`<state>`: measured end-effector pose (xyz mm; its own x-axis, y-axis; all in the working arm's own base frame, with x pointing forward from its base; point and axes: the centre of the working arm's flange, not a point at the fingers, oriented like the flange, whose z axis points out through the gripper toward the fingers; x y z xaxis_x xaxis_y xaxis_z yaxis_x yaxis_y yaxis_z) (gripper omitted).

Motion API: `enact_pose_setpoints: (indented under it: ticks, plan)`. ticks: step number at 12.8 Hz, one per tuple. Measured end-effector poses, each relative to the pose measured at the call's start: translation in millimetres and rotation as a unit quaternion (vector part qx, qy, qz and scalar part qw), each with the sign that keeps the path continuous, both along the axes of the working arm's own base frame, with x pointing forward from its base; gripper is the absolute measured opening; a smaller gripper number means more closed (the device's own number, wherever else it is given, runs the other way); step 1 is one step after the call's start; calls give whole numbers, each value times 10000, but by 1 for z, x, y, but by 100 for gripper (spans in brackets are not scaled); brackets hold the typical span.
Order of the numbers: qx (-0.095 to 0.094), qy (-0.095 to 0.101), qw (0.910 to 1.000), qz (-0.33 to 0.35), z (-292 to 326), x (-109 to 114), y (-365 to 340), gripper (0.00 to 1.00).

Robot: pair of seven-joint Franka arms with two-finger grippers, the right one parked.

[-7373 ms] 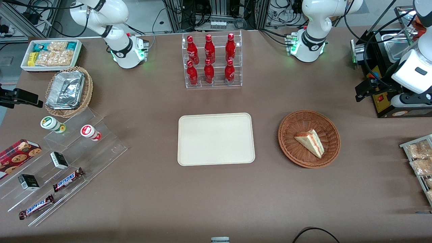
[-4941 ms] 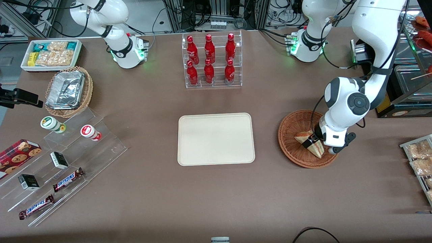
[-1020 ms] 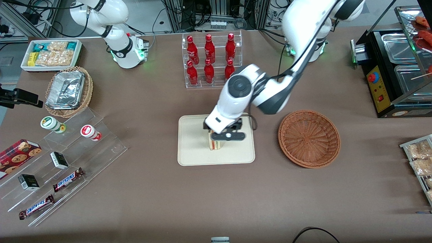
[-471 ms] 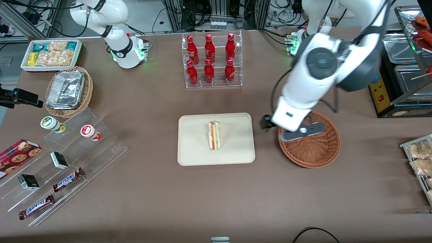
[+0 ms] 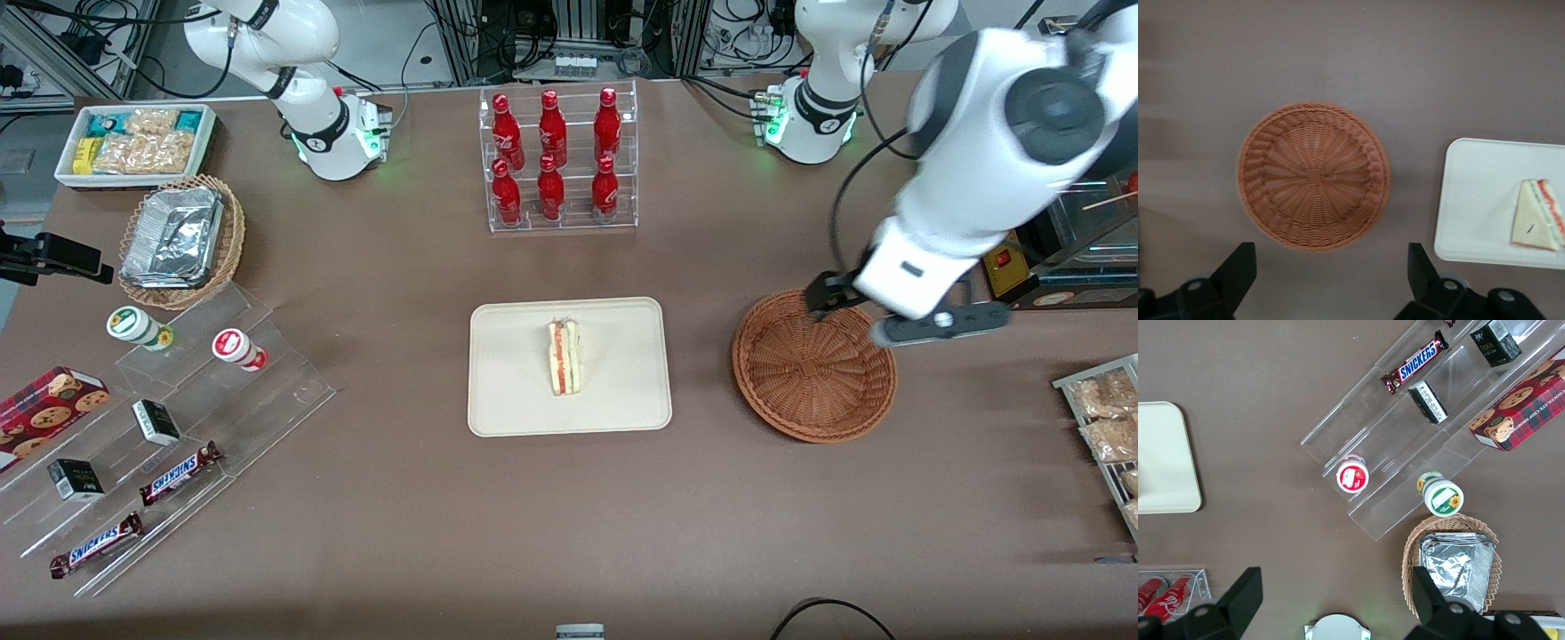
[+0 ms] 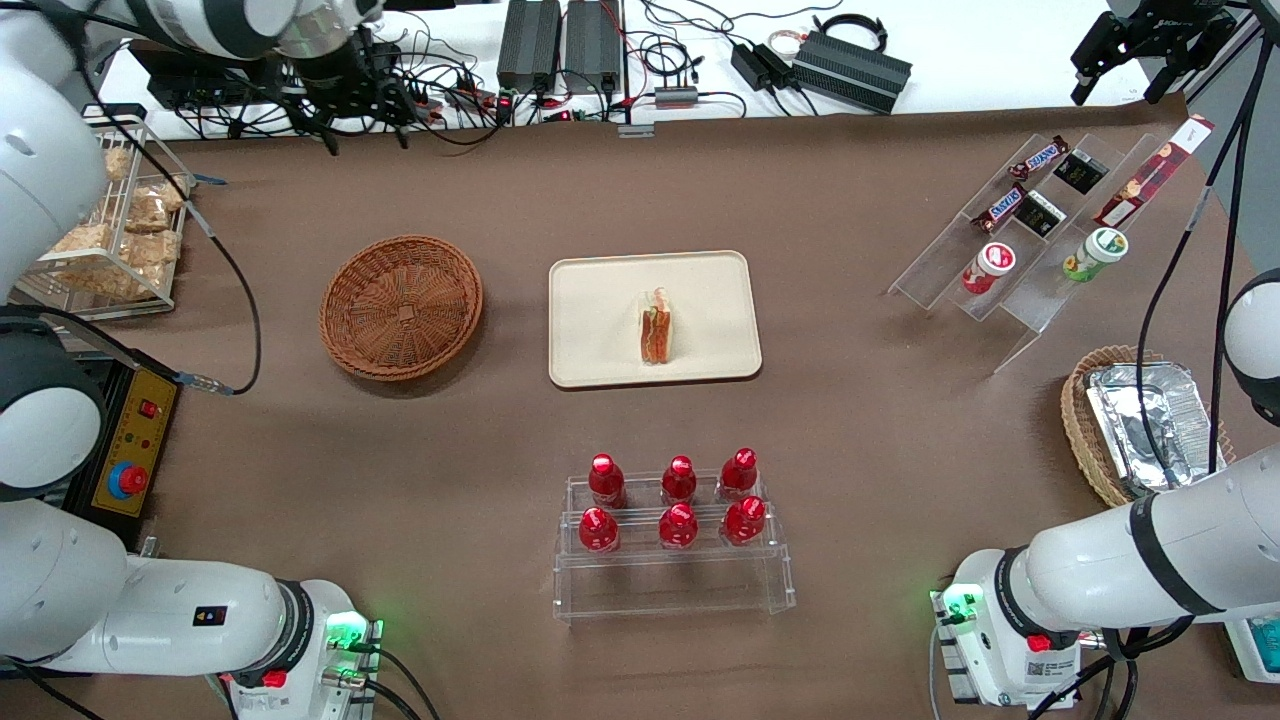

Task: Place sandwich from basket to tray

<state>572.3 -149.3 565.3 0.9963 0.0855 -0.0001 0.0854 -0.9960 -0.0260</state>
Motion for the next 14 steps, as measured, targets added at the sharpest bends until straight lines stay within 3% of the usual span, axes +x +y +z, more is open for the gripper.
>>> enact_pose_setpoints:
  ticks: [6, 10, 14]
  plan:
    - [89, 229, 9972, -702, 24, -14, 61, 100]
    - [-9, 151, 9959, -893, 46, -22, 117, 100]
    - [-20, 69, 9961, -875, 54, -24, 121, 100]
